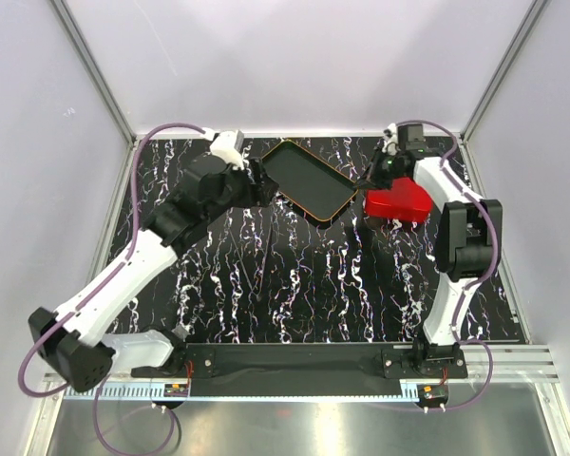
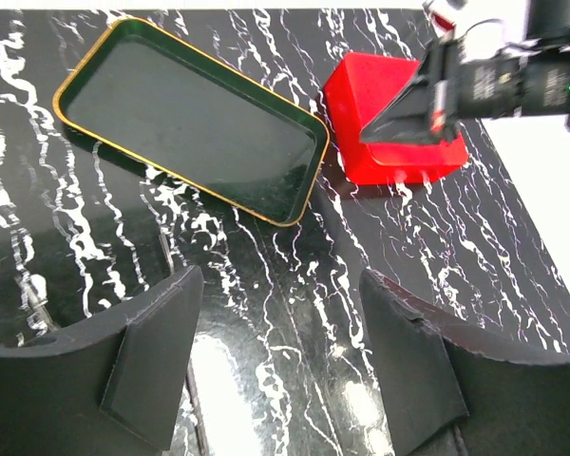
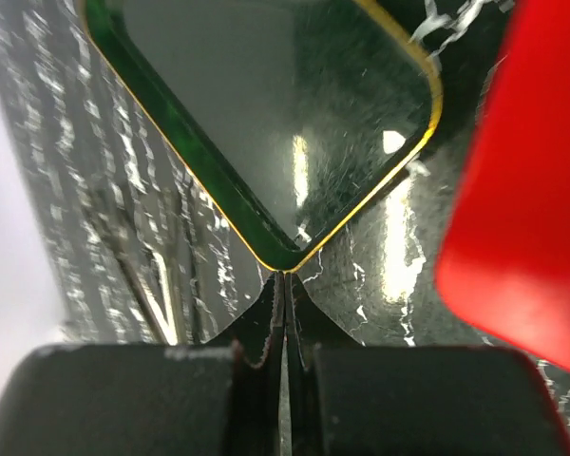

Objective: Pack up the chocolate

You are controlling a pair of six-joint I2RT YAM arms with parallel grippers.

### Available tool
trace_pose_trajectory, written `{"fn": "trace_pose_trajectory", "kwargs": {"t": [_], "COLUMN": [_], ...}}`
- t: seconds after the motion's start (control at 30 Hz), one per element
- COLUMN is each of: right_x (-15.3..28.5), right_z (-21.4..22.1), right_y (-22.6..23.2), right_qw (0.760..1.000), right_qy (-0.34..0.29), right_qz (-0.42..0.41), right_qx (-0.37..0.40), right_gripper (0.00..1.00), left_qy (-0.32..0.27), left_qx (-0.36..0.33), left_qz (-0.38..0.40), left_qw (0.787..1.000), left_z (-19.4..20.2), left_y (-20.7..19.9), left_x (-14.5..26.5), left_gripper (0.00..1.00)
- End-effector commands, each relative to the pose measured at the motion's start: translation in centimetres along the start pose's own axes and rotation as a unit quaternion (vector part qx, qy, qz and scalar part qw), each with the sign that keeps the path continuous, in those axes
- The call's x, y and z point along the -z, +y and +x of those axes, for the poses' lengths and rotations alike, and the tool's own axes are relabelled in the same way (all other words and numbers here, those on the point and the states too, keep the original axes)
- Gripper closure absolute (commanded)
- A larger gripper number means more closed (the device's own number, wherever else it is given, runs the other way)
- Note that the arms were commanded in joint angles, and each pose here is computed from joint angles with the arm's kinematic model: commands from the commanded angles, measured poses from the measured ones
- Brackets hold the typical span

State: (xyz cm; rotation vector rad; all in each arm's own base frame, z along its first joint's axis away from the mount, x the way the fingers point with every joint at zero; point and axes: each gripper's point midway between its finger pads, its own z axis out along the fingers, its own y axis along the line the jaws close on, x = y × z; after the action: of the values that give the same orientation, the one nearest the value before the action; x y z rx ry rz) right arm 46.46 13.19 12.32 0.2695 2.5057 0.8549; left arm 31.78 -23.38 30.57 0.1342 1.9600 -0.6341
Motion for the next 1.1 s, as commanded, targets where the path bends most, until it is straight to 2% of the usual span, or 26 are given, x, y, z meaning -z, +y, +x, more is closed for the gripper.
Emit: {"fn": "trace_pose_trajectory", "kwargs": {"t": [0.0,0.27,0.47,0.67,0.8,0.9,0.93,0.97,1.0,1.07], "right_x": [-0.6,-0.2,0.7,3.0,8.2,11.0,11.6,13.2,13.8,14.9], "right_z": [1.1,0.3,-0.3,0.0,0.4,2.7,3.5,4.5,5.4,6.9], "right_y": [-2.5,-7.5,-9.2,-4.1,0.0,3.2,4.1,5.2,6.2,7.8], "right_qw": [0.997,0.972,0.957,0.977,0.978,0.981,0.983,0.984,0.986,0.989], "right_qy": [0.013,-0.011,-0.019,-0.022,-0.052,-0.057,-0.055,-0.064,-0.066,-0.069], "right_qz": [0.081,0.233,0.284,0.203,0.189,0.156,0.144,0.127,0.109,0.064], "right_qx": [0.012,0.043,0.057,0.061,0.076,0.096,0.101,0.109,0.112,0.115], "right_gripper": [0.99,1.00,1.00,1.00,0.96,0.71,0.49,0.20,0.01,0.00], "left_qy": [-0.031,-0.037,-0.037,-0.042,-0.052,-0.055,-0.053,-0.053,-0.058,-0.054], "left_qx": [-0.011,-0.013,-0.014,-0.023,-0.032,-0.032,-0.034,-0.034,-0.033,-0.033], "left_qz": [-0.015,-0.017,-0.017,-0.015,-0.022,-0.018,-0.009,-0.007,-0.002,0.010], "left_qw": [0.999,0.999,0.999,0.999,0.998,0.998,0.998,0.998,0.998,0.998], "left_z": [-1.2,-1.5,-1.6,-2.5,-3.3,-3.5,-3.4,-3.4,-3.6,-3.3], "left_y": [0.7,1.0,1.0,0.9,1.1,0.9,0.7,0.6,0.5,0.2], "left_x": [2.0,4.1,5.1,6.9,8.4,9.5,9.8,10.1,10.7,11.2], "left_gripper": [0.27,0.27,0.27,0.25,0.23,0.18,0.17,0.07,0.01,0.01]}}
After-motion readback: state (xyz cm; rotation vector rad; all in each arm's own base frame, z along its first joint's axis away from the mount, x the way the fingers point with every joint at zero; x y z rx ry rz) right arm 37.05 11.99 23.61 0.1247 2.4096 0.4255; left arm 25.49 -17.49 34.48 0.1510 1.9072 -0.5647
